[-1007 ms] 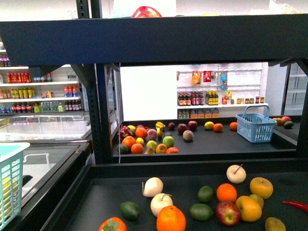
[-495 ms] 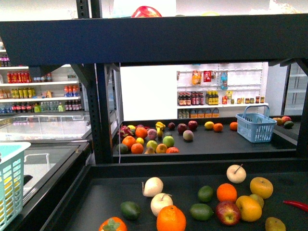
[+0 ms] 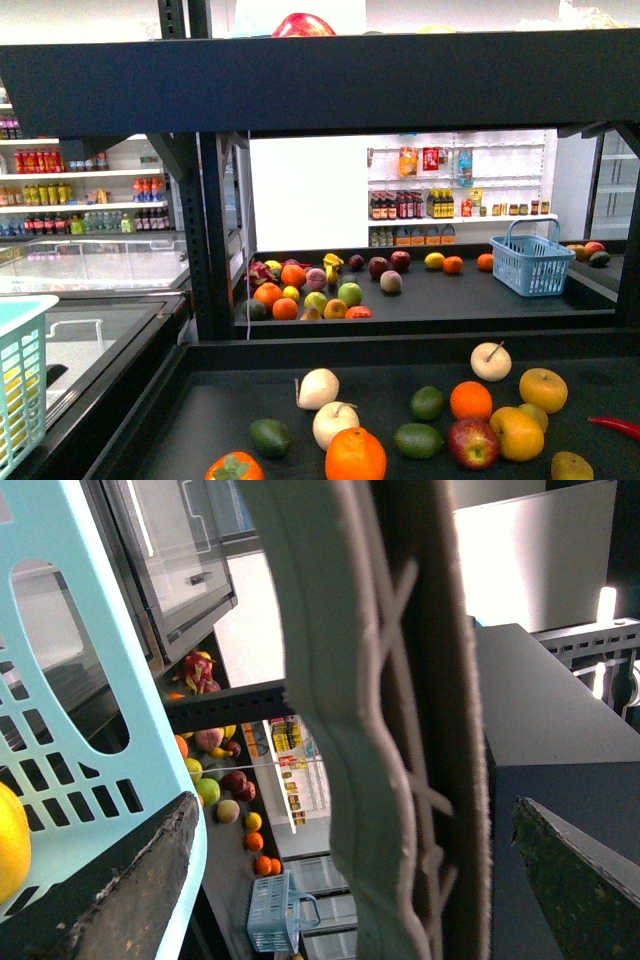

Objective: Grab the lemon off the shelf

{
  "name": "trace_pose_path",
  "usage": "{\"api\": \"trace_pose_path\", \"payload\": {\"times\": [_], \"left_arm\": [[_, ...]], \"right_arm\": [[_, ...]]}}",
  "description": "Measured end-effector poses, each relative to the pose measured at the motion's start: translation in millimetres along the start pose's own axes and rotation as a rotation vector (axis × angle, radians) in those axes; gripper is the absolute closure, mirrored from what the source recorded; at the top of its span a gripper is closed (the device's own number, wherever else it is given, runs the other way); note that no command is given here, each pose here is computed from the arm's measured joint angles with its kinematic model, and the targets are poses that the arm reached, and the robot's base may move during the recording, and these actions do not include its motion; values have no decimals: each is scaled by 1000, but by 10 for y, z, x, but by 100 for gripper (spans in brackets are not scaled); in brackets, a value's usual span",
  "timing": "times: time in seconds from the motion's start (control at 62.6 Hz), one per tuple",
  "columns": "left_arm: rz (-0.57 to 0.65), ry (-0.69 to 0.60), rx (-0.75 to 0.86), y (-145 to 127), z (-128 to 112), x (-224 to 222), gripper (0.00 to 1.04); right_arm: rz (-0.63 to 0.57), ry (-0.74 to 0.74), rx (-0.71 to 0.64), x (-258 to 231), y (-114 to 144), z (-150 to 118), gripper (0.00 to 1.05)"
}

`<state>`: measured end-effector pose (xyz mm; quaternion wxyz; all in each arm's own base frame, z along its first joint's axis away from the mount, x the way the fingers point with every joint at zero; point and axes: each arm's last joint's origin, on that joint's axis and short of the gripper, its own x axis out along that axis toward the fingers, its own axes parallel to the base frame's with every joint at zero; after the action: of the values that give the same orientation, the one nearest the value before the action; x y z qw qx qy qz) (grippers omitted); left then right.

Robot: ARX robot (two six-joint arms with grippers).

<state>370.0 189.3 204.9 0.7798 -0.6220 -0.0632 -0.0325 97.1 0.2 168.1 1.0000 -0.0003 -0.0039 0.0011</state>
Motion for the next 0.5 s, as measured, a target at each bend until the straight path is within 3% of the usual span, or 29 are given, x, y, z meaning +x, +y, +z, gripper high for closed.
{"api": "trace_pose_path", "payload": {"times": [0.272,0.495], "left_arm": [[127,9,56,-280,-15,-240,8],[418,32,351,-713,-230,-729,8]], "right_arm": [[0,0,0,0,0,0,7],[0,0,0,0,0,0,7]]}}
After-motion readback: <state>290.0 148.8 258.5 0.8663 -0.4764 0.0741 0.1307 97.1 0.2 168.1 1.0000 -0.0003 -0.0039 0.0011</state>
